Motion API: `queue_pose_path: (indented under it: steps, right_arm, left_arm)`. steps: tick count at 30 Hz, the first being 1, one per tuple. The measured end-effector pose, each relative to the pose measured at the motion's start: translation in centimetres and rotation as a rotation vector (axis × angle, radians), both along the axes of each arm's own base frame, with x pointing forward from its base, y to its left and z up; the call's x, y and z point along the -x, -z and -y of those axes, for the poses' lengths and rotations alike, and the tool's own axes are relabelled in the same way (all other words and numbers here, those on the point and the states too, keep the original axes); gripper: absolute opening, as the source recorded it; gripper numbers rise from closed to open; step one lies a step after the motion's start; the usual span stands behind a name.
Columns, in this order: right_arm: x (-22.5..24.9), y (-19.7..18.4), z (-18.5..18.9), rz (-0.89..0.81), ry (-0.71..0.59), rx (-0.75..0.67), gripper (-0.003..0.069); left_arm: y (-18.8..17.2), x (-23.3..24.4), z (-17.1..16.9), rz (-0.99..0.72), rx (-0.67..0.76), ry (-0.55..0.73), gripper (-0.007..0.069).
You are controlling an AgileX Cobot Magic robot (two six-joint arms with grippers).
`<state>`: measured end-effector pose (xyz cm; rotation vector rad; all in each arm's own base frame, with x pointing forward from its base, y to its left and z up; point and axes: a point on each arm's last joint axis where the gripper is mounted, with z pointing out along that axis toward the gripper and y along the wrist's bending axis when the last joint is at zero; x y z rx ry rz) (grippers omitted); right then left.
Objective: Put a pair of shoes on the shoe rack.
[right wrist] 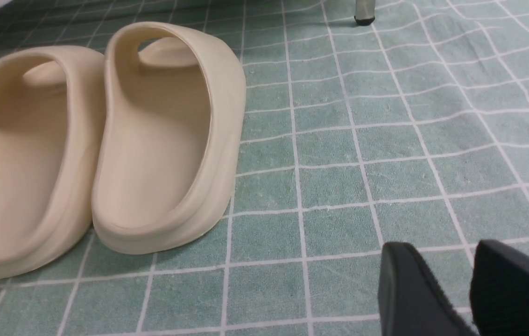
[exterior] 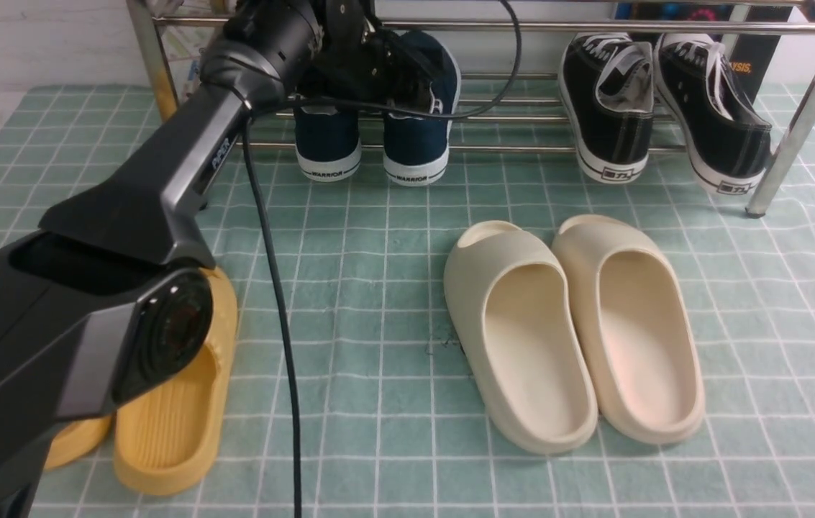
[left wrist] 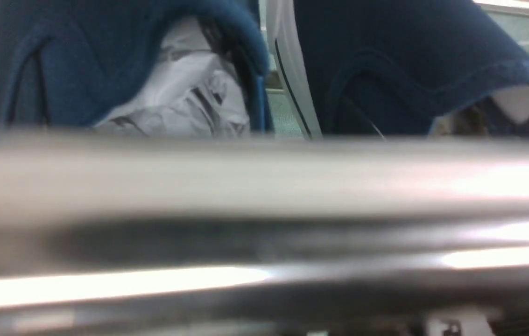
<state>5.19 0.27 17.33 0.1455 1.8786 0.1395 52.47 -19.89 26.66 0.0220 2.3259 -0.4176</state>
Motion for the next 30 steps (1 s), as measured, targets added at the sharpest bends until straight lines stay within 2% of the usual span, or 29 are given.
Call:
queue_pose_path:
  steps: [4,10,14,15,16,19,25,28,30]
  right_arm:
    - [0.0,0.0,0.0,0.0,0.0,0.0,0.0239]
    - [0.0,0.0,0.0,0.0,0.0,0.0,0.0239]
    - [0.0,0.0,0.0,0.0,0.0,0.0,0.0239]
    - [0.0,0.0,0.0,0.0,0.001,0.0,0.0239]
    - [0.0,0.0,0.0,0.0,0.001,0.0,0.0239]
    - [0.0,0.0,0.0,0.0,0.001,0.0,0.0239]
    - [0.0,0.0,0.0,0.0,0.001,0.0,0.0239]
    - [0.0,0.0,0.0,0.0,0.001,0.0,0.0239]
    - [0.0,0.0,0.0,0.0,0.001,0.0,0.0239]
  left_arm:
    - [-0.8,0.6,-0.1,-0.026,-0.001,0.008,0.0405]
    - [-5.6,3.4,-0.4,-0.053,-0.034,0.077,0.0312]
    - [-8.0,6.0,-0.6,-0.127,-0.064,0.161,0.0148]
    - [-8.1,6.3,-0.7,-0.141,-0.066,0.163,0.0109]
    - [-7.9,6.3,-0.7,-0.15,-0.068,0.164,0.0101]
    - [-7.9,7.5,-1.1,-0.203,-0.081,0.167,-0.0012]
    - [-11.6,13.7,-3.9,-0.217,-0.172,0.184,-0.0013]
    - [-14.3,18.9,-6.5,-0.184,-0.222,0.166,-0.0013]
    - [-14.2,20.1,-7.1,-0.186,-0.237,0.161,-0.0013]
